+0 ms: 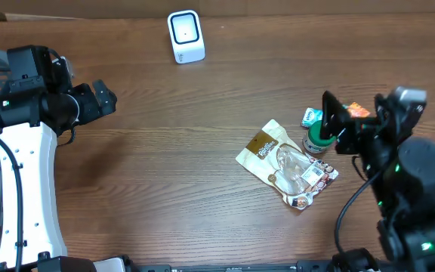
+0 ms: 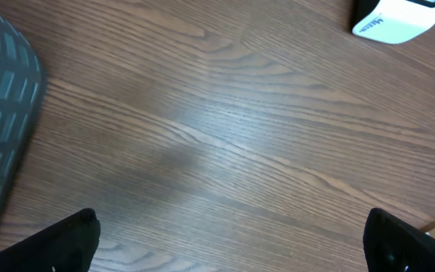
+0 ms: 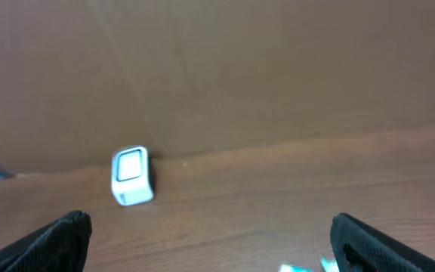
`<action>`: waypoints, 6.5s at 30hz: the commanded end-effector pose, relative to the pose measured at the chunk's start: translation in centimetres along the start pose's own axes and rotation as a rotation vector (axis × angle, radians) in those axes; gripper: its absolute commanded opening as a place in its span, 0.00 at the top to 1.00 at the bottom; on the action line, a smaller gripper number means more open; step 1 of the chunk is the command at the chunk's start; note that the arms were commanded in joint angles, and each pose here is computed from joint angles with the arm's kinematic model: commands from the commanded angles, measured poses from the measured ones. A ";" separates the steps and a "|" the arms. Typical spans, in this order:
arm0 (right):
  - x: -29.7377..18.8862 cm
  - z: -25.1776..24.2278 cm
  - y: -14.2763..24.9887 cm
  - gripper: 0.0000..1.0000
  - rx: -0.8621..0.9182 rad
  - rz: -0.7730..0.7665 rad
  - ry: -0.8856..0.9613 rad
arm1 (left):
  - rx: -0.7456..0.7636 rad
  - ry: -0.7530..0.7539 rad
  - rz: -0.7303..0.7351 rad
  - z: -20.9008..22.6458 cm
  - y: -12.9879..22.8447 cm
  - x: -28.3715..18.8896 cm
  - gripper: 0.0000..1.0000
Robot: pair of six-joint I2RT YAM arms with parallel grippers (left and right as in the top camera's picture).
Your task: Scan the item barcode
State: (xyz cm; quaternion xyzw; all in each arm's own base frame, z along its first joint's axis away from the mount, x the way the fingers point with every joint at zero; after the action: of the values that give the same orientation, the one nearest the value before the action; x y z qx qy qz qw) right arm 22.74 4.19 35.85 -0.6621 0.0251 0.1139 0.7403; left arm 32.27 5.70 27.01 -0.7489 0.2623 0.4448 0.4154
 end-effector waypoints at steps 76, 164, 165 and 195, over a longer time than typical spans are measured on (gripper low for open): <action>-0.9 -2.4 19.1 0.00 -0.054 -0.157 -0.088 | 0.038 0.020 -0.033 -0.8 0.4 -1.3 0.01; -0.9 -2.4 19.1 0.00 -0.054 -0.157 -0.088 | 0.720 0.381 -0.985 2.0 18.9 3.2 0.00; -0.9 -2.4 19.1 0.00 -0.054 -0.157 -0.089 | 0.721 0.381 -0.984 2.0 18.9 3.2 0.00; -0.9 -2.4 19.1 0.00 -0.054 -0.157 -0.089 | 0.720 0.380 -0.984 2.0 18.9 3.2 0.00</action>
State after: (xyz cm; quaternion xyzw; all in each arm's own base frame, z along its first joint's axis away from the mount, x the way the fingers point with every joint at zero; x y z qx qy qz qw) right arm 18.29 3.67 17.26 -0.6755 -0.0620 0.0895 0.7293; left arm 18.47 -2.37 16.40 -0.6545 0.0882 -0.0496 0.7492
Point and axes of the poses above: each gripper's point midway between its finger pads, its own x axis out along the fingers, its own z axis along the line the jaws close on, y = z × x, the point moved 6 cm from there along -x, back along the fingers, and after that the axes turned 7 degrees about -x, right-handed, at the moved point
